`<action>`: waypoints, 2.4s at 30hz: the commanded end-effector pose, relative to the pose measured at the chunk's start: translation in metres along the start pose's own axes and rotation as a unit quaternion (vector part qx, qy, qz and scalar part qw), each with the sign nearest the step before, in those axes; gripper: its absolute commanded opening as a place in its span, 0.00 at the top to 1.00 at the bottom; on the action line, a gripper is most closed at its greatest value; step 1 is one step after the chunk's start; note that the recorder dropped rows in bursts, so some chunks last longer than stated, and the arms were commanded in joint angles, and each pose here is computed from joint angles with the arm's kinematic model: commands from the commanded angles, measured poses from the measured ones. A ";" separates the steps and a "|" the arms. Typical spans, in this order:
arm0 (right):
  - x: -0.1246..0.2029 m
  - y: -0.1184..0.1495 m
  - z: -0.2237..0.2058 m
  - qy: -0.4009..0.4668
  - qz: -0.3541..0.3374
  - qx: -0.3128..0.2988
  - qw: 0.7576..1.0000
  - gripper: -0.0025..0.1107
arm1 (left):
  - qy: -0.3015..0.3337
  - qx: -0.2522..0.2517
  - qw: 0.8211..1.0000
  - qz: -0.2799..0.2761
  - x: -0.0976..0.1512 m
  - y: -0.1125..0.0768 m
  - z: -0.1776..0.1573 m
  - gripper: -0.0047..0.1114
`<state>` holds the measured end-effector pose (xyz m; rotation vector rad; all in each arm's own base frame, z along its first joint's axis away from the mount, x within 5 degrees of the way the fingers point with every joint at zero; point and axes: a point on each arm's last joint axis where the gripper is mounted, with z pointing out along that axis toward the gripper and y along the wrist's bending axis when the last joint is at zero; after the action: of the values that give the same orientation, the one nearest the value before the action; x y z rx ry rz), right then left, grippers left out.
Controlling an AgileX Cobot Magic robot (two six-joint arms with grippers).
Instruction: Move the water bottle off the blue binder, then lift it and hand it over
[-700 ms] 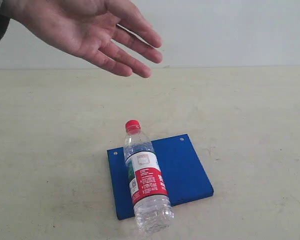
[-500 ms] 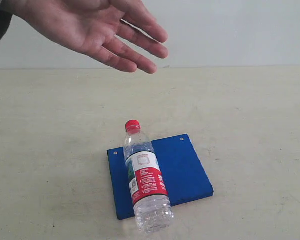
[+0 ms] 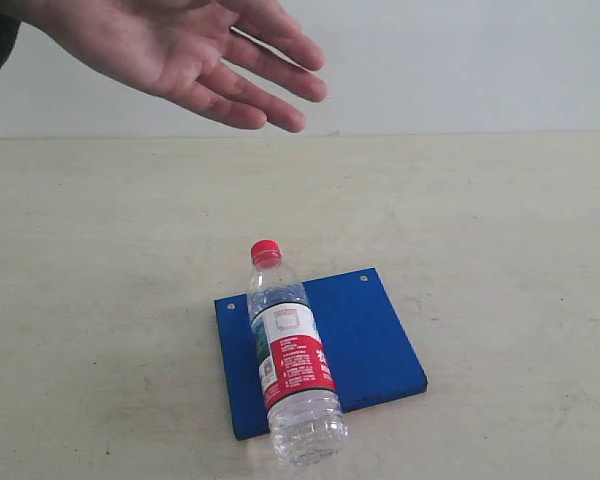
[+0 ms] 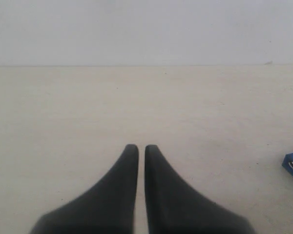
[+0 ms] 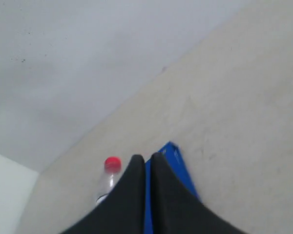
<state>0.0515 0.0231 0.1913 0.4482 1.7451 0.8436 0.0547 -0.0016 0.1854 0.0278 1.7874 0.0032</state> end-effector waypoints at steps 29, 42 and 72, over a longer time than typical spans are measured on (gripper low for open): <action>-0.058 0.101 0.095 0.232 -0.189 -0.151 0.942 0.50 | -0.009 0.001 1.000 0.002 -0.002 0.000 0.000 0.92; -0.015 0.074 0.295 0.451 -0.165 -0.170 0.861 0.29 | -0.009 0.001 1.000 0.002 -0.002 0.000 0.000 0.92; 0.086 0.026 0.400 0.549 -0.089 -0.072 0.828 0.37 | -0.009 0.001 1.000 0.002 -0.002 0.000 0.000 0.92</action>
<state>0.3975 0.2258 0.1042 -0.3911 2.6306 1.2128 0.0547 -0.0016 0.1854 0.0278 1.7874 0.0032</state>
